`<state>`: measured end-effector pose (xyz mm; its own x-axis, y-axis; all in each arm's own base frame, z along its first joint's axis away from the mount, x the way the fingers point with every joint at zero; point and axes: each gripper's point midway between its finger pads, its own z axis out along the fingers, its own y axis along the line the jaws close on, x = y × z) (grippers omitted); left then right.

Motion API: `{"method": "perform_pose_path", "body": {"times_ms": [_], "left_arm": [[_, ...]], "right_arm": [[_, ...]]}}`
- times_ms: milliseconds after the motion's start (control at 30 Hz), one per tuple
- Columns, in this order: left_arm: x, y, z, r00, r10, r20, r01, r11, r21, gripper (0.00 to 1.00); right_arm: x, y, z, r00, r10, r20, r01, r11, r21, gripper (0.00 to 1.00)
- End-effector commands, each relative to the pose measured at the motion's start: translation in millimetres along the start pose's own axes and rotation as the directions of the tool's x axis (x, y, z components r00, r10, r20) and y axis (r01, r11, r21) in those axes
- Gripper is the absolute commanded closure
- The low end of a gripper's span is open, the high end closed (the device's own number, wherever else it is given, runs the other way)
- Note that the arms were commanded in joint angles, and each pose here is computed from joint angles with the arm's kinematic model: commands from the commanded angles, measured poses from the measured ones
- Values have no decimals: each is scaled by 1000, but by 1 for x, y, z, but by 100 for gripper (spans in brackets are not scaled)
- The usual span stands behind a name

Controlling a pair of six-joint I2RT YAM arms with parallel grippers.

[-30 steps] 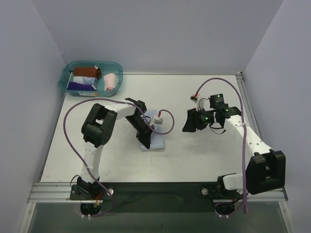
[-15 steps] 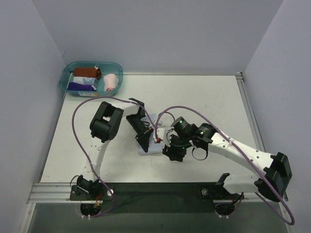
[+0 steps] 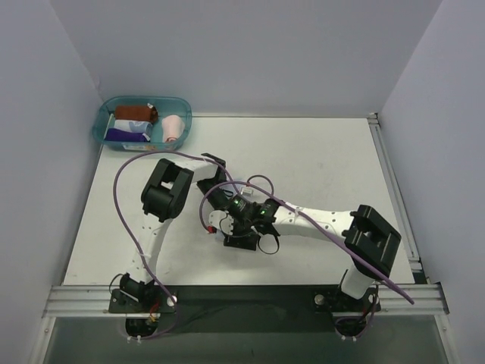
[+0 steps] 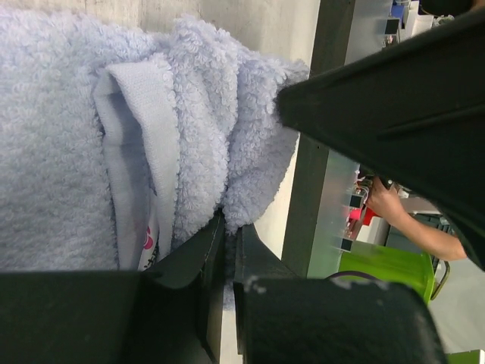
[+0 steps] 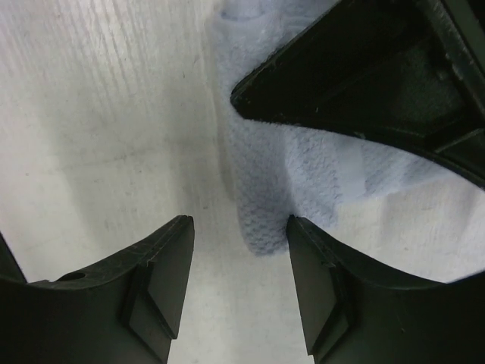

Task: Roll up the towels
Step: Roll the towel

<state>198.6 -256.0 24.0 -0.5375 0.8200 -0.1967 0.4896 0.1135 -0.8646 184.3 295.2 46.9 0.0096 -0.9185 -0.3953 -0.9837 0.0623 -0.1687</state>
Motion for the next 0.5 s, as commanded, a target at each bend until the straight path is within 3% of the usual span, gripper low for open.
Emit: {"method": "perform_pose_path", "body": {"times_ms": [0,200,367,467], "left_arm": [[19,36,3,993,49,-111,-58,995,-81,98],[19,36,4,993,48,-108,-56,995,-79,98],[16,33,-2,995,66,-72,-72,994,-85,98],[14,32,-7,997,75,-34,-78,993,-92,98]], "right_arm": [[-32,-19,-2,996,-41,76,36,997,63,48],[-23,-7,23,998,-47,49,48,999,-17,52],[2,5,43,999,36,6,-35,992,-125,70],[14,10,47,997,71,-16,-72,984,-165,87]]}}
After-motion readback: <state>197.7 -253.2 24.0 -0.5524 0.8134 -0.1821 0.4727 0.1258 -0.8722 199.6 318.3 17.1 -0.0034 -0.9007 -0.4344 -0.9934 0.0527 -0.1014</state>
